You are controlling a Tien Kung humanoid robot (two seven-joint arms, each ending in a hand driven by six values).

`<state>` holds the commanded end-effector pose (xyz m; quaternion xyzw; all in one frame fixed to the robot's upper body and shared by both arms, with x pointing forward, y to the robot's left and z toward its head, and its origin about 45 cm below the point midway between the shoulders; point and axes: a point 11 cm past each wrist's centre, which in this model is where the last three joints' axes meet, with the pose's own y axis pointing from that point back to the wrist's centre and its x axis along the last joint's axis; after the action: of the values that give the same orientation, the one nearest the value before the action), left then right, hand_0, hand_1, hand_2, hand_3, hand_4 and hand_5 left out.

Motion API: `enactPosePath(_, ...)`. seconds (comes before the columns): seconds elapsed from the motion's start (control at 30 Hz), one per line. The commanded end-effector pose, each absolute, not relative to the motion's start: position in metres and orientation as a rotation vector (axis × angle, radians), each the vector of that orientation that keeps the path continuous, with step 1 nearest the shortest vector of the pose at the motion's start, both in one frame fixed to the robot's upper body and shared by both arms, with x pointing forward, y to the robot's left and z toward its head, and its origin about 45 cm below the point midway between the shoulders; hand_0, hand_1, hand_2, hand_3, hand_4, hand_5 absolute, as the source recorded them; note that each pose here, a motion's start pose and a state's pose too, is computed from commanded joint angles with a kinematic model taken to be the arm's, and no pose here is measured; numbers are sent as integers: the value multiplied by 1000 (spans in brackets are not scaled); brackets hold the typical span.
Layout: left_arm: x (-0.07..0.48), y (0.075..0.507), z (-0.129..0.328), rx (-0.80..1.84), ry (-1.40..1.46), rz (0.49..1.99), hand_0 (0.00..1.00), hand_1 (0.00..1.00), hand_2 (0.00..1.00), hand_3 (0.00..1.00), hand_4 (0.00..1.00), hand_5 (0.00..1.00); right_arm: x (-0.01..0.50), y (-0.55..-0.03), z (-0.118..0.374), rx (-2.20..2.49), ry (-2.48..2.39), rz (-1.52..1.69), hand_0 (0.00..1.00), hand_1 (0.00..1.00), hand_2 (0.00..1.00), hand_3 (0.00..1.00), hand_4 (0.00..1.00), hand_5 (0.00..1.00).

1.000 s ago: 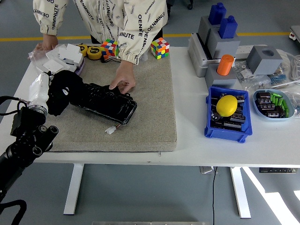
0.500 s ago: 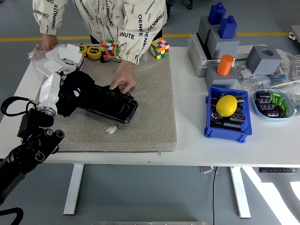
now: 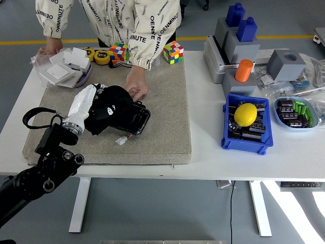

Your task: Pick the rag up,wipe the panel,place it on the desk

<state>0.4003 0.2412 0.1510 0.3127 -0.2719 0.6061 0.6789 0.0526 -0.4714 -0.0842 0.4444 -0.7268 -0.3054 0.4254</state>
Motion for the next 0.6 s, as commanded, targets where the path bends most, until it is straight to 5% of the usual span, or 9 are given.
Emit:
enactPosePath(0.37, 382, 194, 156, 627, -619, 1232, 180, 198, 224, 557, 610, 2, 53, -472, -84, 1109, -1823, -764, 533, 552, 489, 521, 883, 344)
enactPosePath(0.6, 387, 201, 153, 641, -619, 1258, 178, 199, 225, 557, 611, 2, 54, -471, -84, 1110, -1824, -766, 533, 551, 489, 521, 883, 344)
